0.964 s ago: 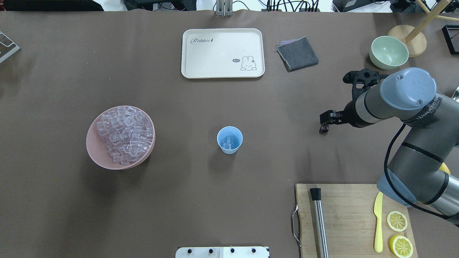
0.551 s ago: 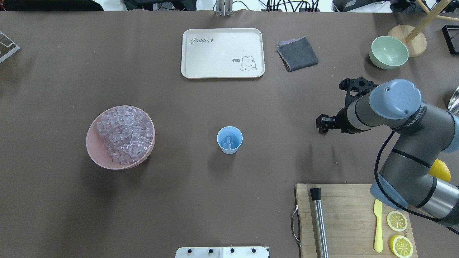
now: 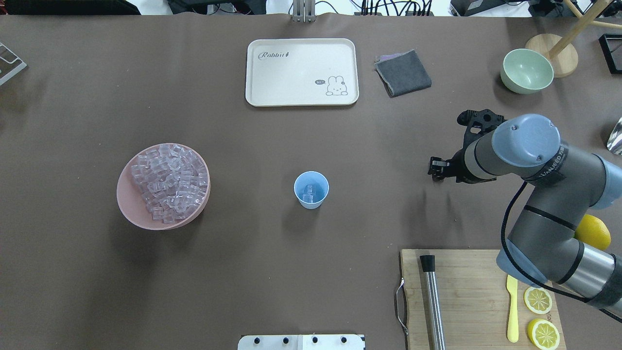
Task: Put ice and cherries in cup
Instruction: 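Lower the right gripper onto the dark cherry and close on it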
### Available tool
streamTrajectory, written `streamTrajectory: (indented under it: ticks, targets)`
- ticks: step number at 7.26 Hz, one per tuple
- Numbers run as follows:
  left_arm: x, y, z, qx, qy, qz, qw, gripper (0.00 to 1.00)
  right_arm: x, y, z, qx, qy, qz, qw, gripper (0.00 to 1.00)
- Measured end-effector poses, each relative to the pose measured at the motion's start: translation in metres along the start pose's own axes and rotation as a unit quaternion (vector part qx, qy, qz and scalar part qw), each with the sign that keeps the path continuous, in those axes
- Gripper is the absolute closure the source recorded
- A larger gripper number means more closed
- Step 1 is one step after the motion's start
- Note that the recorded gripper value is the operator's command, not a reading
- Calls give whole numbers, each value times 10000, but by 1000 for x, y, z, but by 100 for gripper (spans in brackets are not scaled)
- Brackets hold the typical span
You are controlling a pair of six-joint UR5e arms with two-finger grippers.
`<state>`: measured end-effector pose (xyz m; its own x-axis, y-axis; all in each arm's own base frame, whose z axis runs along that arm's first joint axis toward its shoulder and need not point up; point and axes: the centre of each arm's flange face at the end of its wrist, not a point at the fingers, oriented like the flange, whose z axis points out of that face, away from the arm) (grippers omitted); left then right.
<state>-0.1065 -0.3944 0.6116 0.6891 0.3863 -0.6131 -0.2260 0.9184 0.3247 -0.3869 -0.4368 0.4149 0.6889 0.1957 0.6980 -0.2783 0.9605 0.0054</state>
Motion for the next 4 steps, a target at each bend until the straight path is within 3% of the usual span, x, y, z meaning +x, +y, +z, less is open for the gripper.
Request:
streamTrajectory:
  ticks: [4]
  targets:
    - [0, 1, 1, -5, 2, 1, 10000, 1, -6, -9, 12, 123, 96, 153, 9998, 50]
